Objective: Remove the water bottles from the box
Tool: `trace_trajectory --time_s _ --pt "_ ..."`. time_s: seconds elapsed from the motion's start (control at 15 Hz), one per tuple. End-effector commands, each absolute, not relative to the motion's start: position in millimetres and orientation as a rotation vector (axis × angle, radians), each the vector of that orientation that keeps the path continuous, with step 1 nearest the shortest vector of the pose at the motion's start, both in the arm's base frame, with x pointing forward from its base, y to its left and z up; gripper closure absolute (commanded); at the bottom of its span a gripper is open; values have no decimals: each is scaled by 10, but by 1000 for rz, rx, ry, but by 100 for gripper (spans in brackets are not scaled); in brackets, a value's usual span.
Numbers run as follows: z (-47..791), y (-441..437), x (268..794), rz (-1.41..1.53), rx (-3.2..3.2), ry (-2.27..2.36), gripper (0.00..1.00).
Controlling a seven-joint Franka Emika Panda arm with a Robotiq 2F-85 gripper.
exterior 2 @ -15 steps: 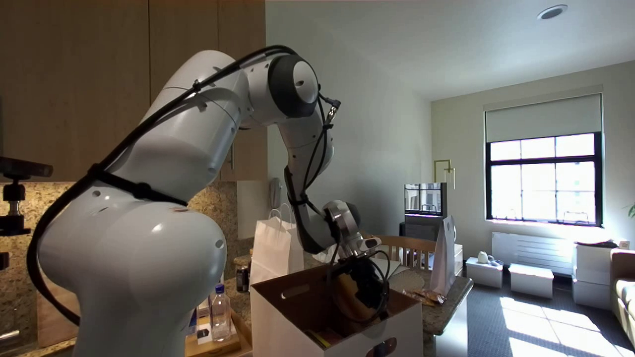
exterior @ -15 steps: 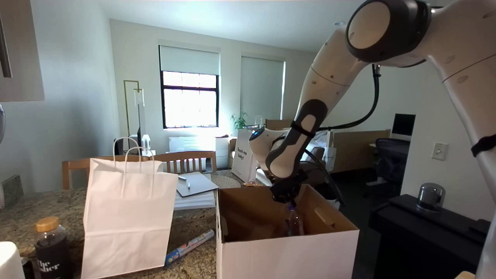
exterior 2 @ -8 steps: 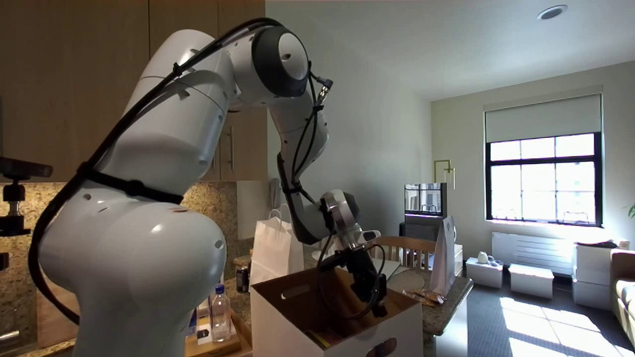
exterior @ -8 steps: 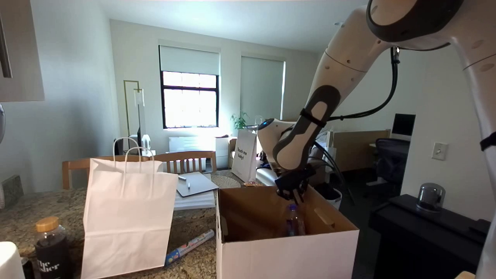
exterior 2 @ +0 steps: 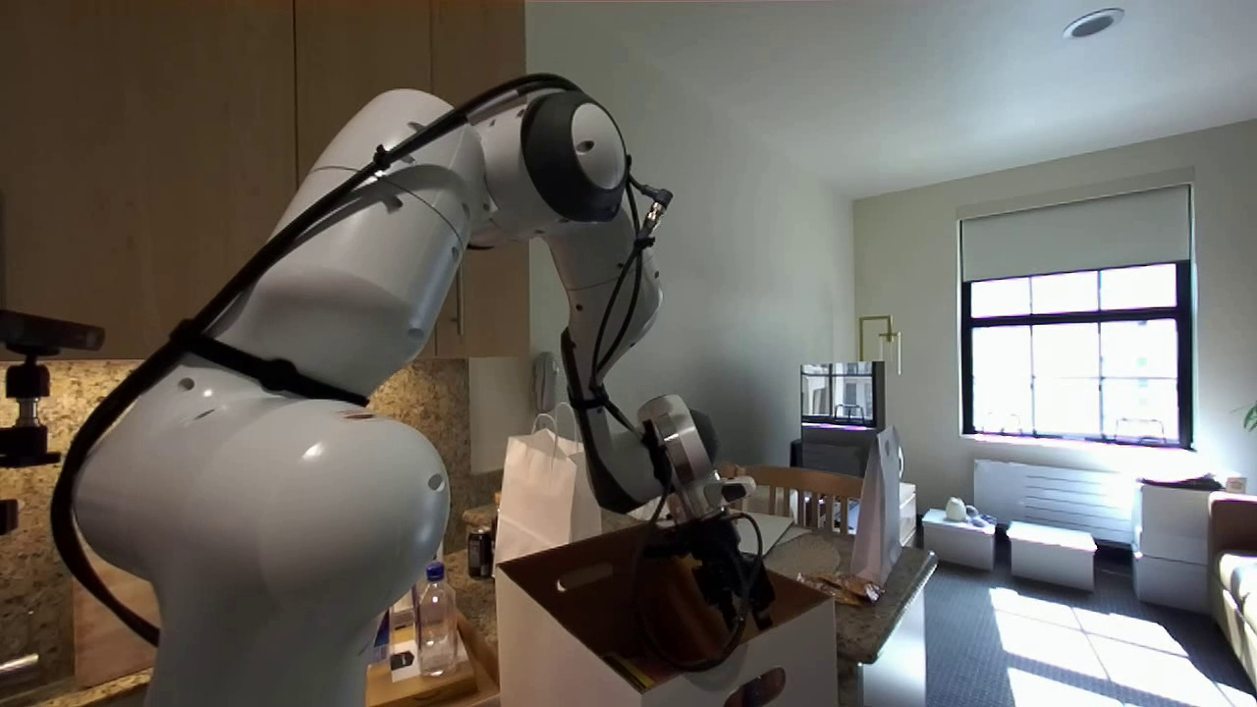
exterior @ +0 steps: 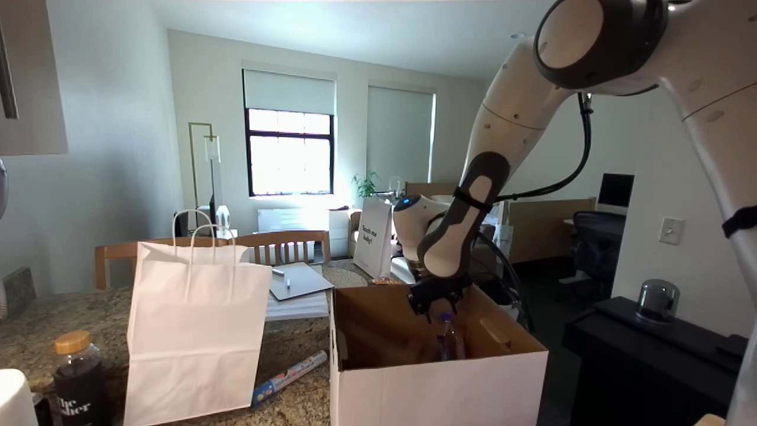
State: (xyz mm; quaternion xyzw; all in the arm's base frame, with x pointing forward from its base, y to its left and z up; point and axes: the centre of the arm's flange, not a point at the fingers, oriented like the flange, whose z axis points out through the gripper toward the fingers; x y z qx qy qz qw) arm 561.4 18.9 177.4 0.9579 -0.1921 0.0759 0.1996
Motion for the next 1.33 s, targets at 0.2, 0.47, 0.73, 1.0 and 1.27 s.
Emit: trace_trajectory --time_s 0.2,0.47,0.73,1.0,1.27 --pt "1353 -108 5797 303 2599 -547 0" --pt "1247 -163 5828 293 2584 -530 27" --pt "1262 -43 5814 297 2601 -508 55" --pt "1315 -10 5827 309 2599 -511 79" --pt "1352 18 5790 297 2606 -513 86"
